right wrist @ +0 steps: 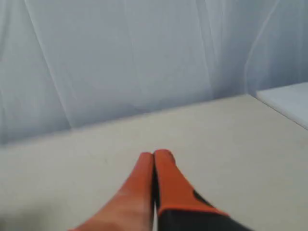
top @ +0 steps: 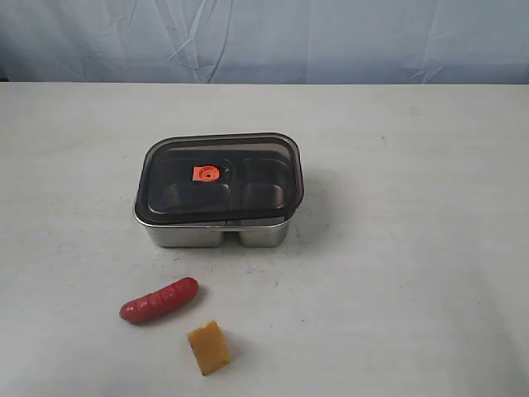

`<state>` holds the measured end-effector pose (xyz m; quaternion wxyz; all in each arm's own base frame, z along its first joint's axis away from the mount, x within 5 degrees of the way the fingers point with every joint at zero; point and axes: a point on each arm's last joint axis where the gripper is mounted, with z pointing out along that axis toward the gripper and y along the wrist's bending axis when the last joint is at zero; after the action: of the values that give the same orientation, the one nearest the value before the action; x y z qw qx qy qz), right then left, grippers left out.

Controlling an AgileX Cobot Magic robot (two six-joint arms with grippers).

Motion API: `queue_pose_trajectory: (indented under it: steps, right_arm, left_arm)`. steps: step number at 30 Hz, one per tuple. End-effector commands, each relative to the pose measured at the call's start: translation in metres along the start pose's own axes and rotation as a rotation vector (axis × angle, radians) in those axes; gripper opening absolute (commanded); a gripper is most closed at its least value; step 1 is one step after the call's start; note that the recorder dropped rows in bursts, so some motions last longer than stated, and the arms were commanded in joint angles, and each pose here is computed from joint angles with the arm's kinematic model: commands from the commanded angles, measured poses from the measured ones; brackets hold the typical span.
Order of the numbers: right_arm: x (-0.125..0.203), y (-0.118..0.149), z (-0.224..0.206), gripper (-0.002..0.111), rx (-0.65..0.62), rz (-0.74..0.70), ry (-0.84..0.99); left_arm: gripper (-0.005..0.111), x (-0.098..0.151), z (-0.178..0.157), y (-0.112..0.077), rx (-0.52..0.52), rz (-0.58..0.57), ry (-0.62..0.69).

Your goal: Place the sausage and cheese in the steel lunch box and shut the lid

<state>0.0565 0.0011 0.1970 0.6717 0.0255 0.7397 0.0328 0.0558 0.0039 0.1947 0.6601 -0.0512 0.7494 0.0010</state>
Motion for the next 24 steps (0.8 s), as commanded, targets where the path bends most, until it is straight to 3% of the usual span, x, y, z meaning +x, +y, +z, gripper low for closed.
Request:
queue_pose_trajectory:
  steps: [1, 3, 5, 7, 9, 13, 17, 21, 24]
  right_arm:
    - [-0.033, -0.007, -0.007, -0.001, -0.011, 0.487, -0.394]
    - [-0.037, -0.012, -0.009, -0.001, -0.007, 0.674, -0.457]
    - [-0.027, -0.008, -0.005, -0.001, -0.076, 1.001, -0.329]
    - [-0.018, -0.001, -0.002, -0.001, -0.096, 1.049, -0.195]
    - [-0.02, 0.002, -0.003, -0.001, -0.1, 0.986, -0.156]
    - [-0.054, 0.01, 0.006, -0.001, -0.086, 0.821, -0.034]
    - [-0.104, 0.025, 0.063, -0.001, -0.109, 0.488, 0.272]
    - [-0.118, 0.045, 0.123, 0.001, -0.319, 0.327, 0.488]
    - [-0.112, 0.062, 0.175, 0.009, -0.538, 0.352, 0.605]
  left_arm:
    - [0.0, 0.0, 0.0, 0.0, 0.003, 0.006, -0.01]
    - [0.0, 0.0, 0.0, 0.0, 0.003, 0.006, -0.01]
    - [0.0, 0.0, 0.0, 0.0, 0.003, 0.006, -0.01]
    - [0.0, 0.0, 0.0, 0.0, 0.003, 0.006, -0.01]
    - [0.0, 0.0, 0.0, 0.0, 0.003, 0.006, -0.01]
    - [0.0, 0.0, 0.0, 0.0, 0.003, 0.006, -0.01]
    - [0.0, 0.0, 0.0, 0.0, 0.003, 0.006, -0.01]
    - [0.0, 0.0, 0.0, 0.0, 0.003, 0.006, -0.01]
    - [0.0, 0.0, 0.0, 0.0, 0.003, 0.006, -0.01]
